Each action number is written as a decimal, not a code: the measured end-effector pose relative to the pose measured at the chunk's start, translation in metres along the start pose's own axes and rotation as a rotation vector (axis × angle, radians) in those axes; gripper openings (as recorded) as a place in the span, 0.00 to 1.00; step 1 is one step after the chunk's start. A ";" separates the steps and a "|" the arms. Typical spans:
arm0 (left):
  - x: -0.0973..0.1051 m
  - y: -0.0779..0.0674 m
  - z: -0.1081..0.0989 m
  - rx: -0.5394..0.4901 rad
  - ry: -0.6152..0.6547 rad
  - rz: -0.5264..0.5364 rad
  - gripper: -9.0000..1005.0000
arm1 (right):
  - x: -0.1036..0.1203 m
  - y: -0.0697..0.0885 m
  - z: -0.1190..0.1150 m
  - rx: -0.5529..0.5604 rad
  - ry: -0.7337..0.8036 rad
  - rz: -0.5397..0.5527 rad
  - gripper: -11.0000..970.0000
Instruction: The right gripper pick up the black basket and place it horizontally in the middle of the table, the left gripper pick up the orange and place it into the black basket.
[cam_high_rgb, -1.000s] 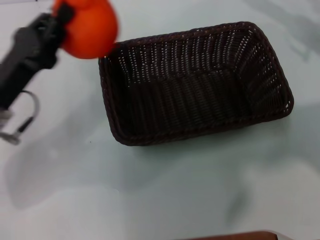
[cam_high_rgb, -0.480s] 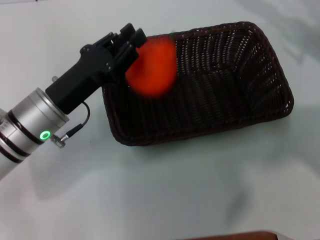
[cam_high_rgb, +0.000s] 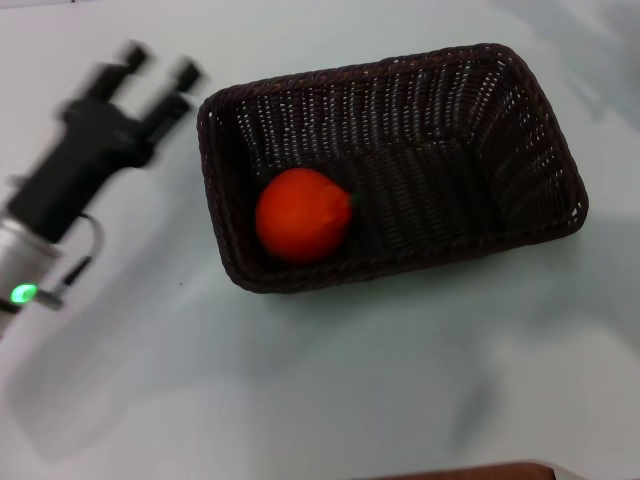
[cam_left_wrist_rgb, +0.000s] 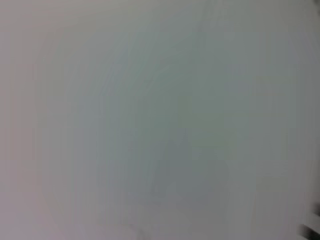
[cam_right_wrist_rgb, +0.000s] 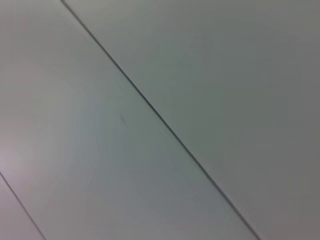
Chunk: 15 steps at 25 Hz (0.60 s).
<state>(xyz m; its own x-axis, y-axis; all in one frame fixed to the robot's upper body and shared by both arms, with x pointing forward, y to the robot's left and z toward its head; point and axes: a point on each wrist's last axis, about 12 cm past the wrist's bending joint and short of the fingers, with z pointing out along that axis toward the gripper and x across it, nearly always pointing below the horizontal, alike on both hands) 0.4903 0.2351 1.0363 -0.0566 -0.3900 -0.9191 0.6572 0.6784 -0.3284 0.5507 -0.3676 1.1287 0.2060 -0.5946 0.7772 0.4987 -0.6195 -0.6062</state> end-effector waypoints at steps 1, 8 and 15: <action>-0.004 0.005 -0.007 -0.048 -0.031 0.005 0.72 | -0.001 0.000 0.000 0.002 0.019 -0.018 0.74; -0.023 0.033 -0.045 -0.273 -0.127 0.119 0.84 | -0.017 0.000 0.000 -0.001 0.103 -0.101 0.74; -0.028 0.041 -0.080 -0.471 -0.195 0.175 0.86 | -0.009 0.003 -0.008 -0.037 0.212 -0.179 0.74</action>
<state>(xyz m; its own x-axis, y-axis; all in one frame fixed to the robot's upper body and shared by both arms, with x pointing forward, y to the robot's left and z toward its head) 0.4586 0.3241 1.0308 0.1935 -0.3240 -0.9261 0.2334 0.9320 -0.2773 0.5436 -0.3682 1.1185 -0.0653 -0.5658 0.8219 0.4792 -0.7403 -0.4716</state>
